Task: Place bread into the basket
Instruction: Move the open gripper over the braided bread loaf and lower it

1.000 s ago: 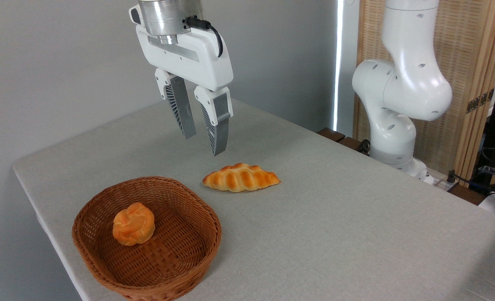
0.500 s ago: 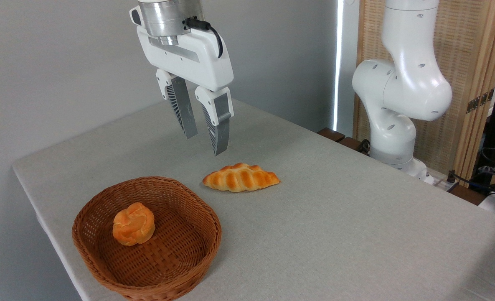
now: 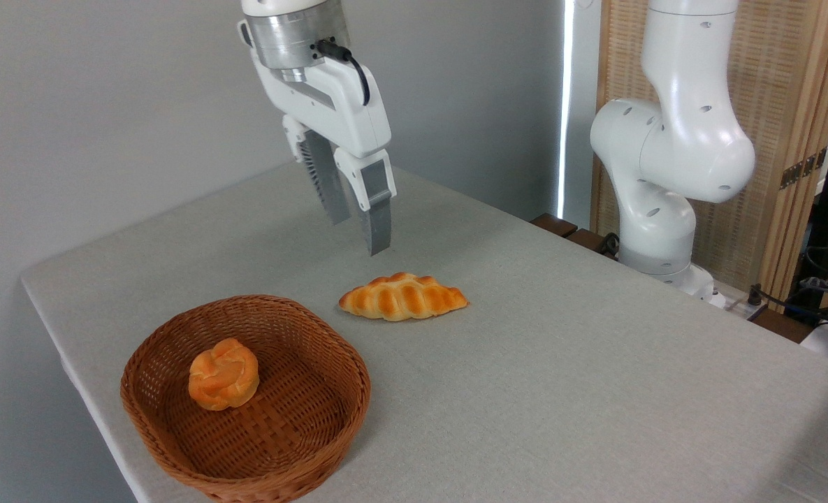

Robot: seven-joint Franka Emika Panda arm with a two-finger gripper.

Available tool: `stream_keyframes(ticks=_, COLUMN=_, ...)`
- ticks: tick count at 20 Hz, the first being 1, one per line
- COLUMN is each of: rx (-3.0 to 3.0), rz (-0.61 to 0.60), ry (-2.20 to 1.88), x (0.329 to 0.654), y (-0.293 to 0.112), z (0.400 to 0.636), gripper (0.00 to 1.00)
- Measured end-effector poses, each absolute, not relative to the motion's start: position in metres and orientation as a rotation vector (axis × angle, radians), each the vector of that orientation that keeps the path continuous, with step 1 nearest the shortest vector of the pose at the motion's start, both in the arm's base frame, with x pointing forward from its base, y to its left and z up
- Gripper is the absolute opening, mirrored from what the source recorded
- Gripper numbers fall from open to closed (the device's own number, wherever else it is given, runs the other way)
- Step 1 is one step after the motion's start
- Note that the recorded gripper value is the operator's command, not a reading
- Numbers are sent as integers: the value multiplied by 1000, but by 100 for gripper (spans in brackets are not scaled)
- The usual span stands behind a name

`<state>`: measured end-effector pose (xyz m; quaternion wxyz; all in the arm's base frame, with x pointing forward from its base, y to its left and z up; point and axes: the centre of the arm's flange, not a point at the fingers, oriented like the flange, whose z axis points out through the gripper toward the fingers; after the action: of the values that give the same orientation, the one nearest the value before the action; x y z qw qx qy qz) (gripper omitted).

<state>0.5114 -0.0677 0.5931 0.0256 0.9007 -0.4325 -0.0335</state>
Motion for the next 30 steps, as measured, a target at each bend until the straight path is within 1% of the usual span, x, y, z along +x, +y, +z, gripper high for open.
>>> stream_keyframes(ticks=6, rx=2631, rz=-164, ry=-1564, x=464, y=-88, z=574, gripper=100)
stream_keyframes(ticks=11, rx=2551, rz=-166, ry=-1675, x=447, y=-111, z=546, gripper=100)
stream_keyframes(ticks=15, rx=2409, rz=-193, ry=-1810, x=430, y=-104, z=523, gripper=100)
stream_keyframes(ticks=18, rx=2364, rz=-219, ry=-1848, x=416, y=-107, z=505, gripper=100)
stream_keyframes(ticks=24, rx=2339, rz=-252, ry=-1895, x=403, y=-116, z=471, gripper=100)
stream_keyframes(ticks=30, rx=2304, rz=-263, ry=-1934, x=399, y=-115, z=455, gripper=100)
